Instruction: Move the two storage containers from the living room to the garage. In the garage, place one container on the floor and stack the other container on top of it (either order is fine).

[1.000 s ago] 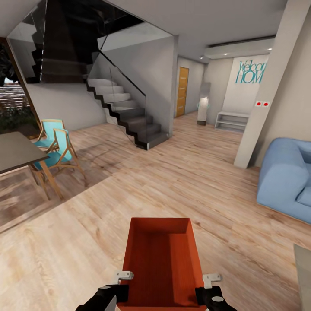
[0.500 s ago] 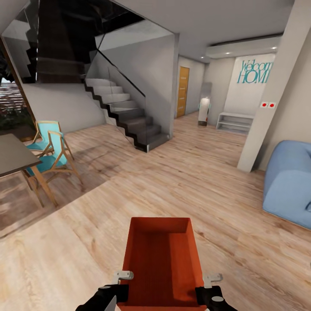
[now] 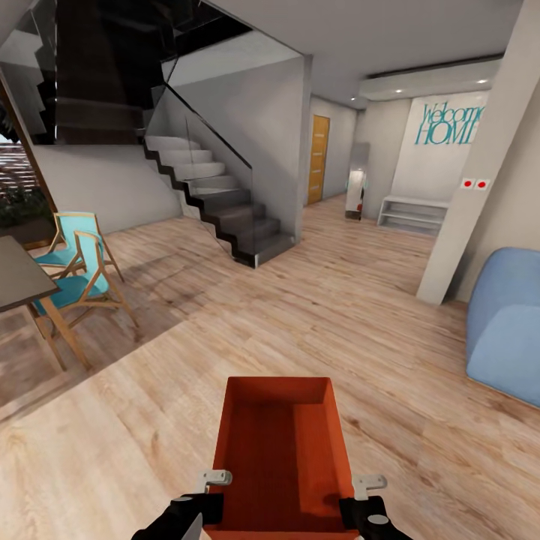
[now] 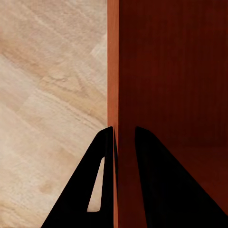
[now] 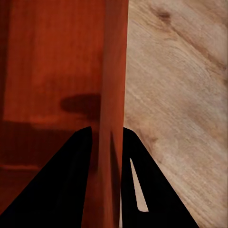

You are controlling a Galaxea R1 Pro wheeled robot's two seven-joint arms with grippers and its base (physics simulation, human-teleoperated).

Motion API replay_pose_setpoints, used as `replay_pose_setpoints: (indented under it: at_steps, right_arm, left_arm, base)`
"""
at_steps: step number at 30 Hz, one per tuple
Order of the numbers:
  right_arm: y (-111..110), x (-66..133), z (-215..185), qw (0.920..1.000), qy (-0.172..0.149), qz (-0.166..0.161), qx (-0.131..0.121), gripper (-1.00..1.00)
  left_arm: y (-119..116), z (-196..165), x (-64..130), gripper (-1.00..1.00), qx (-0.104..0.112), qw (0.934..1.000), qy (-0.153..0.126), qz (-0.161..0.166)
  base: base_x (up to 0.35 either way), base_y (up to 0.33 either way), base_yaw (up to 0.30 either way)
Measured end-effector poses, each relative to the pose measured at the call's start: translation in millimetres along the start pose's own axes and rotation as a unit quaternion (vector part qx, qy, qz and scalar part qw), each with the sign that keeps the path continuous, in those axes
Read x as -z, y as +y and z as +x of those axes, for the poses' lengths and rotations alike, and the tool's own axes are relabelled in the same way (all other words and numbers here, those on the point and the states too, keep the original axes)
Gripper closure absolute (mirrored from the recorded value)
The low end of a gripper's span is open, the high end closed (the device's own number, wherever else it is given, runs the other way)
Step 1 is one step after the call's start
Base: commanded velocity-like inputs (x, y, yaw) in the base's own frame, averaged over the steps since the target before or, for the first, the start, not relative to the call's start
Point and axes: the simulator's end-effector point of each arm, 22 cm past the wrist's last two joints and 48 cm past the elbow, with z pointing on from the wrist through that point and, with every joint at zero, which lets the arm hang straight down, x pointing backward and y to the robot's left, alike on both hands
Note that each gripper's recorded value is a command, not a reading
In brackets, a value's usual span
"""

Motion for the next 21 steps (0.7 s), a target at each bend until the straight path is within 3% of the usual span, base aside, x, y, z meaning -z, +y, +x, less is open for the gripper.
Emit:
replay_pose_setpoints:
  at_steps: [9,21]
  right_arm:
    - [0.1,-0.1,0.8,1.0,0.001,0.0,0.0,1.0]
    - [0.2,0.3,1.6,1.0,0.002,-0.001,0.0,1.0]
  left_arm:
    - [0.1,0.3,-0.1,1.0,-0.001,1.0,0.001,0.0]
    - [0.2,1.0,0.4,1.0,-0.001,1.0,0.003,0.0]
  base:
    - [0.023,0.0,0.0]
    - [0.301,0.0,0.0]
